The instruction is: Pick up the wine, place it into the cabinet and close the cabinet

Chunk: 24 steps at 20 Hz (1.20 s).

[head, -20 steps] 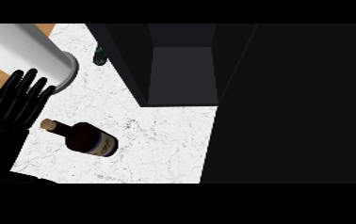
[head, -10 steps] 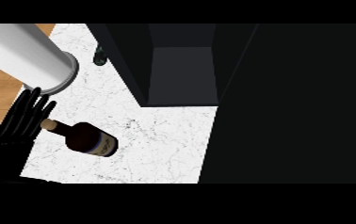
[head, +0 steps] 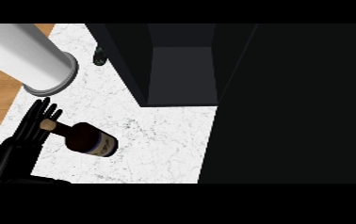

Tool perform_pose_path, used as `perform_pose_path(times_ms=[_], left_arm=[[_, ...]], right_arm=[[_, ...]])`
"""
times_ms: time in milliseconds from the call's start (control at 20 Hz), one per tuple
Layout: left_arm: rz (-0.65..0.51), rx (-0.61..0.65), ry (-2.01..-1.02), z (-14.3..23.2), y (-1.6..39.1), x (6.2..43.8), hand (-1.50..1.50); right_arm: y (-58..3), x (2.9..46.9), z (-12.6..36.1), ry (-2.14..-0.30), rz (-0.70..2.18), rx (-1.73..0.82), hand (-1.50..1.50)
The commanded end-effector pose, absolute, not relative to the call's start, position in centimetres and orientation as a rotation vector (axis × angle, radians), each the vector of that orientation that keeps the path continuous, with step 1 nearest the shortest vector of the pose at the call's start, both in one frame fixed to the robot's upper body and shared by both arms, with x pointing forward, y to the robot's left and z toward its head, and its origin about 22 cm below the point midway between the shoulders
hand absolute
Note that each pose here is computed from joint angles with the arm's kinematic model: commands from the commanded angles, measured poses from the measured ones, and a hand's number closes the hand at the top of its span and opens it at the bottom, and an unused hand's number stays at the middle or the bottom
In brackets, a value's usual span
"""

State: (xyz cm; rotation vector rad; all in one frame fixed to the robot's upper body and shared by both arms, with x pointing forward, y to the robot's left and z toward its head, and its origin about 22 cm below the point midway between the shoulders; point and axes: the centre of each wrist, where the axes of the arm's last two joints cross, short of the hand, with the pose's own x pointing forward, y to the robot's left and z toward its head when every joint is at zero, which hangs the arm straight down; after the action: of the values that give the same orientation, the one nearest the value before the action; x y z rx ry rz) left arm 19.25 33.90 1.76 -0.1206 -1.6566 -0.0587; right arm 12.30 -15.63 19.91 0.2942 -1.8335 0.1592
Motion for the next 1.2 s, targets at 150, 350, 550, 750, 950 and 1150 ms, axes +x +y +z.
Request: perform_pose_path(times_ms=[150,350,550,750,950,1150], left_arm=[[-0.061,-0.090,-1.637,-1.7,34.5,20.0,-1.50],[-0.037,-0.092,-1.614,-4.1,35.0,20.8,-1.50],[-0.050,-0.083,-1.613,-3.9,33.5,20.8,-1.50],[-0.048,-0.135,-1.593,-6.9,34.1,21.3,-1.50],[-0.016,-0.217,-1.555,-7.2,34.6,20.9,-1.50],[-0.010,-0.278,-1.527,-10.3,34.3,20.2,-1.50]], right_arm=[[-18.0,8.4,22.7,-1.929,0.123,0.276,-1.50],[-17.7,8.8,22.2,-1.940,0.121,0.277,-1.50],[-17.5,7.7,21.9,-1.935,0.138,0.272,-1.50],[-16.7,8.4,21.6,-1.940,0.146,0.273,-1.50],[-17.2,8.7,21.9,-1.952,0.151,0.266,-1.50],[-17.5,8.1,21.6,-1.943,0.154,0.268,-1.50]])
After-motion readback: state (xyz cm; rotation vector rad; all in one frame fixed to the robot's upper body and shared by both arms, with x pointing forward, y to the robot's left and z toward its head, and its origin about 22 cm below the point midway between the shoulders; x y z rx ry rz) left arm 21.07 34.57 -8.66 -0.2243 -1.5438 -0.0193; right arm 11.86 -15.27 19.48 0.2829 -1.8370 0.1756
